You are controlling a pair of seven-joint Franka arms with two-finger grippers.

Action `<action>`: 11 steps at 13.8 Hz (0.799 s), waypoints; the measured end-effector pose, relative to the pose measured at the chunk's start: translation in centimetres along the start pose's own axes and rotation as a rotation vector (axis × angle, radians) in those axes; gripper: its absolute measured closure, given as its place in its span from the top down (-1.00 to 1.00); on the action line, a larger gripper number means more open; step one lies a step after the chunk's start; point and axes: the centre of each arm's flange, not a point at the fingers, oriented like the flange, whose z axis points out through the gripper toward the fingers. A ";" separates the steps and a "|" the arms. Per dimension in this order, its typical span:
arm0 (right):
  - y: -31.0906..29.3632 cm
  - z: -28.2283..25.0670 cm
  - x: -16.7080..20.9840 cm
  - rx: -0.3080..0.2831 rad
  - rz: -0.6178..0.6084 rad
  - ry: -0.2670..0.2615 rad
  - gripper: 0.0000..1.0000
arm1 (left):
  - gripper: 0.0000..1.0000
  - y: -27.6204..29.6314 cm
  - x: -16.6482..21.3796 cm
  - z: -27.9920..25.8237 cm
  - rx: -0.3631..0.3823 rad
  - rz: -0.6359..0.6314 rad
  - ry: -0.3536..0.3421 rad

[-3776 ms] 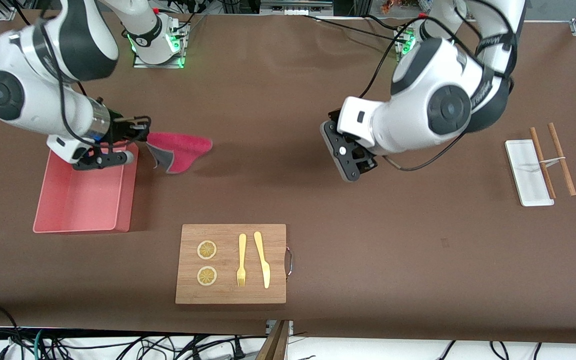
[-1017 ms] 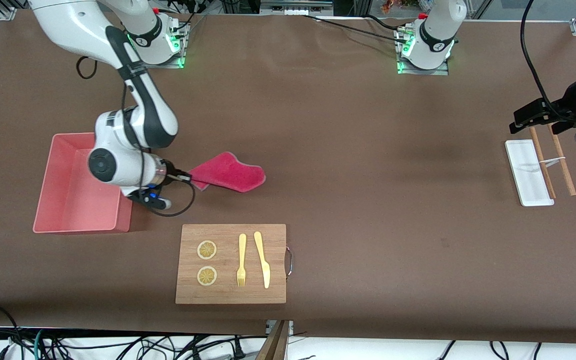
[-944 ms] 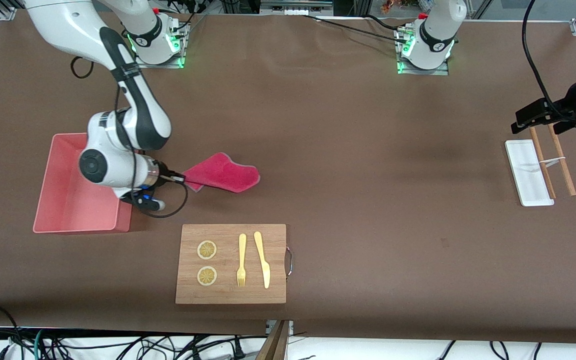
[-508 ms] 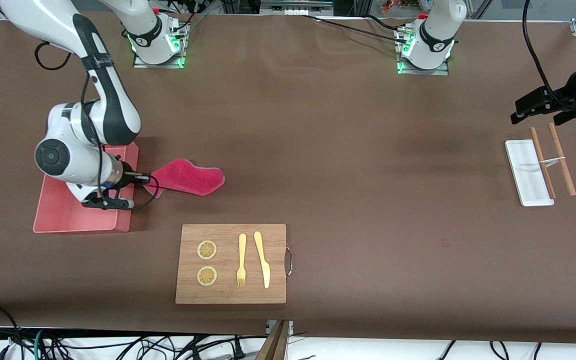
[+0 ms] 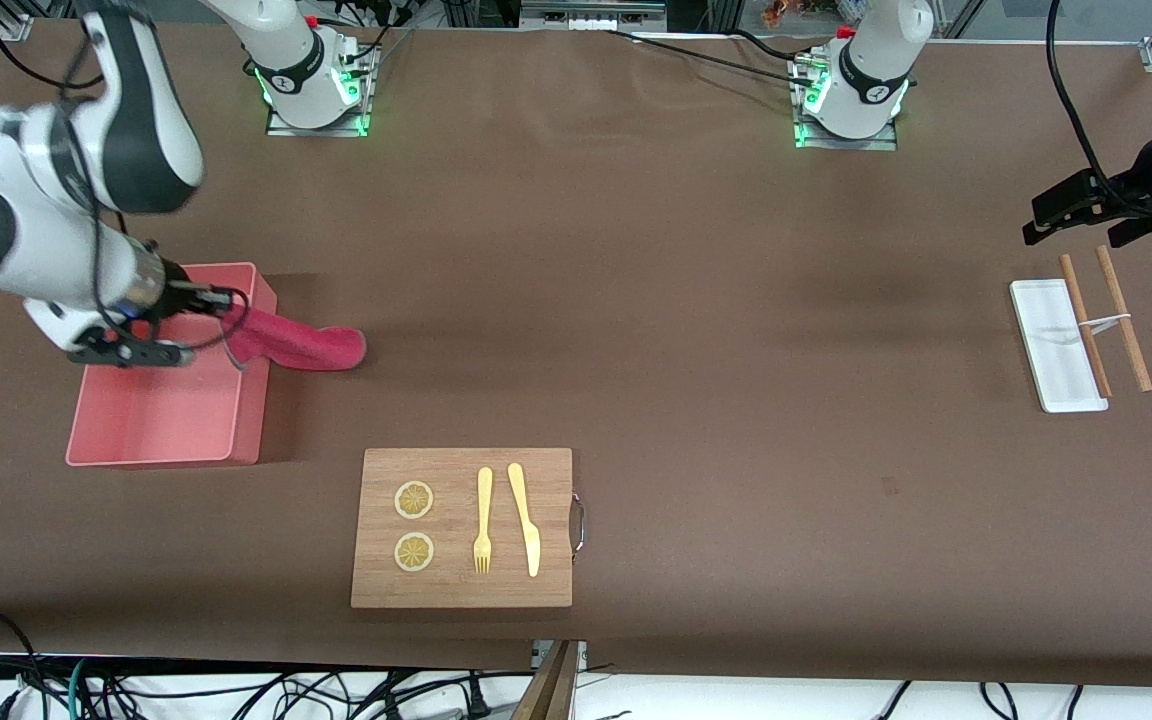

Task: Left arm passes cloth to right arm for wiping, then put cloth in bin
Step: 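Lift the cloth over the pink bin and open the right gripper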

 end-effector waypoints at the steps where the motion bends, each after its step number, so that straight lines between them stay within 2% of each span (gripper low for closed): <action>1: 1.3 -2.3 -1.4 -0.002 -0.012 0.004 -0.98 | 1.00 0.0 0.0 0.0 0.000 0.000 0.001; 4: 5.8 -7.1 -5.1 -0.022 -0.062 0.036 -0.98 | 1.00 0.0 0.0 0.0 0.000 -0.001 0.004; 6: 8.9 -8.4 -6.2 -0.046 -0.109 0.056 -0.98 | 1.00 -0.1 0.0 0.0 0.000 -0.001 0.004; 8: 11.0 -8.1 -6.0 -0.065 -0.133 0.059 -0.98 | 1.00 -0.1 0.0 0.0 0.000 -0.001 0.004; 11: 11.1 -5.1 -3.1 -0.079 -0.145 0.067 -0.98 | 1.00 -0.1 0.0 0.0 0.000 -0.001 0.004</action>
